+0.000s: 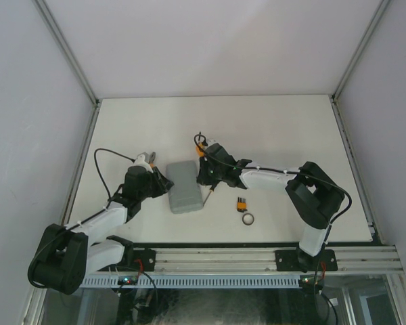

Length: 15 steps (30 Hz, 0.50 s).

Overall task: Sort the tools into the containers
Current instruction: Open the storage box at the center of the board.

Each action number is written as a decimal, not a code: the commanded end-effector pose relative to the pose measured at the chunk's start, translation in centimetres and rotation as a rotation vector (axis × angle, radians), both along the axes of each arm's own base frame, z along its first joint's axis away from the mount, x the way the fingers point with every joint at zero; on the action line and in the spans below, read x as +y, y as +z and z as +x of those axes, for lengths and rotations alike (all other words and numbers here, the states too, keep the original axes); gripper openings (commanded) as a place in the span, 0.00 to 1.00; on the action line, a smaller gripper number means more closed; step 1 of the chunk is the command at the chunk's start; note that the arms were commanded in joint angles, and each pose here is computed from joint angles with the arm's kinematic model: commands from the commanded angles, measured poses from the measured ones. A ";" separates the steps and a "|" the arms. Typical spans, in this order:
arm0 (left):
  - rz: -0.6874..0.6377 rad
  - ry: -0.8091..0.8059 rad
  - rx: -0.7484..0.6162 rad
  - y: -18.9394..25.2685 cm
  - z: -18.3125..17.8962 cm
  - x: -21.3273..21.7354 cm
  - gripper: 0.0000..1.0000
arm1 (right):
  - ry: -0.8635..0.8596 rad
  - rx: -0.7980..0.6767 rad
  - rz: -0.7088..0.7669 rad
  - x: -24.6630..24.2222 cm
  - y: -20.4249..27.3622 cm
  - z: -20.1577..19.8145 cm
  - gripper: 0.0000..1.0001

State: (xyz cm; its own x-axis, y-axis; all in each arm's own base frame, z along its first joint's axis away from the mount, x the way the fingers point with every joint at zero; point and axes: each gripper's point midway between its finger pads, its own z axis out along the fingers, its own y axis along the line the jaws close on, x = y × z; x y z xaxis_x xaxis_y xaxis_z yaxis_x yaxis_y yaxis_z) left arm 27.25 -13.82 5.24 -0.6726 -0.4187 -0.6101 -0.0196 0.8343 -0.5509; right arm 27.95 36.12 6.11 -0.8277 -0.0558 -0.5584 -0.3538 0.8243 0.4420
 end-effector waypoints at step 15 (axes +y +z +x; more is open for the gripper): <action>0.036 -0.004 0.073 -2.1 -1.7 0.7 0.36 | -0.006 0.000 -0.066 0.4 -0.7 0.8 0.12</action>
